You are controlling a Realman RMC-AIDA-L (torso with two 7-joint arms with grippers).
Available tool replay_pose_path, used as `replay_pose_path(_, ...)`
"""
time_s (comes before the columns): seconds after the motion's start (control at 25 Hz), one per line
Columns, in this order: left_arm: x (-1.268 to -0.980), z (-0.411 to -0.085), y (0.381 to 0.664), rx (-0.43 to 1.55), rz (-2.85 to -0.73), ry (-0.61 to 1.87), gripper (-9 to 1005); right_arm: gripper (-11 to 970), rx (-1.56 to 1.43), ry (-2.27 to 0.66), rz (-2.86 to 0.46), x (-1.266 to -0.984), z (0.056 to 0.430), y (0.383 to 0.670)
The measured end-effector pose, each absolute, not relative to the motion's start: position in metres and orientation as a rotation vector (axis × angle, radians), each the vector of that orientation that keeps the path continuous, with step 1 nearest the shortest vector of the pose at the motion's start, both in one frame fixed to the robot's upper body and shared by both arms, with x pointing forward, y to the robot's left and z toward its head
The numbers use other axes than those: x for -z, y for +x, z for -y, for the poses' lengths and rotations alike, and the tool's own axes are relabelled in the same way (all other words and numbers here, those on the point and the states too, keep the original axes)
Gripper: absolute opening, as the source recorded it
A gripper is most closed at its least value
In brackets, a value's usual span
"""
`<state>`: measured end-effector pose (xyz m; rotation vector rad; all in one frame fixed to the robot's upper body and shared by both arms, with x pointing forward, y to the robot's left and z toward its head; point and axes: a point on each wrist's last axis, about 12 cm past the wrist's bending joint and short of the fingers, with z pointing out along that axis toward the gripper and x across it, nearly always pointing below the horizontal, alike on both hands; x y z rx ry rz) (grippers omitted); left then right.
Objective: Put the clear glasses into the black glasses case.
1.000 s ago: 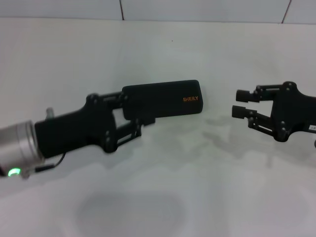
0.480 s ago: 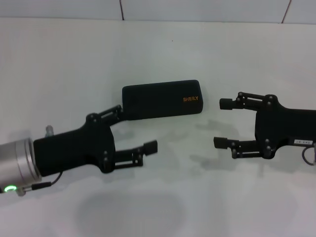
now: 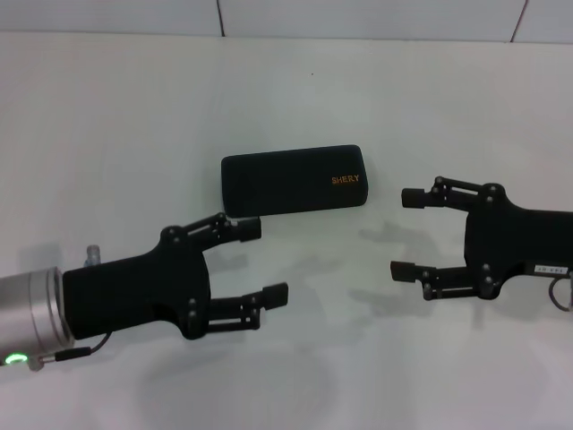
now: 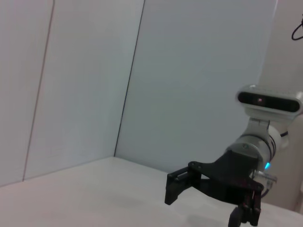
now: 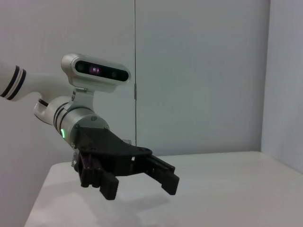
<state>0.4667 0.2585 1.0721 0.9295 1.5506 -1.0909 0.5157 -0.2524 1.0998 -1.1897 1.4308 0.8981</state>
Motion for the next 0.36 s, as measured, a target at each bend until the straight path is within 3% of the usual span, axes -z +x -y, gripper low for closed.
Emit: replay_pose_path(0.36,-1.0688,-0.257,0.4648,1.095,-1.574,0.971,883,857,-0.915,-1.168,-1.46,-1.093,0.2551,0.5105)
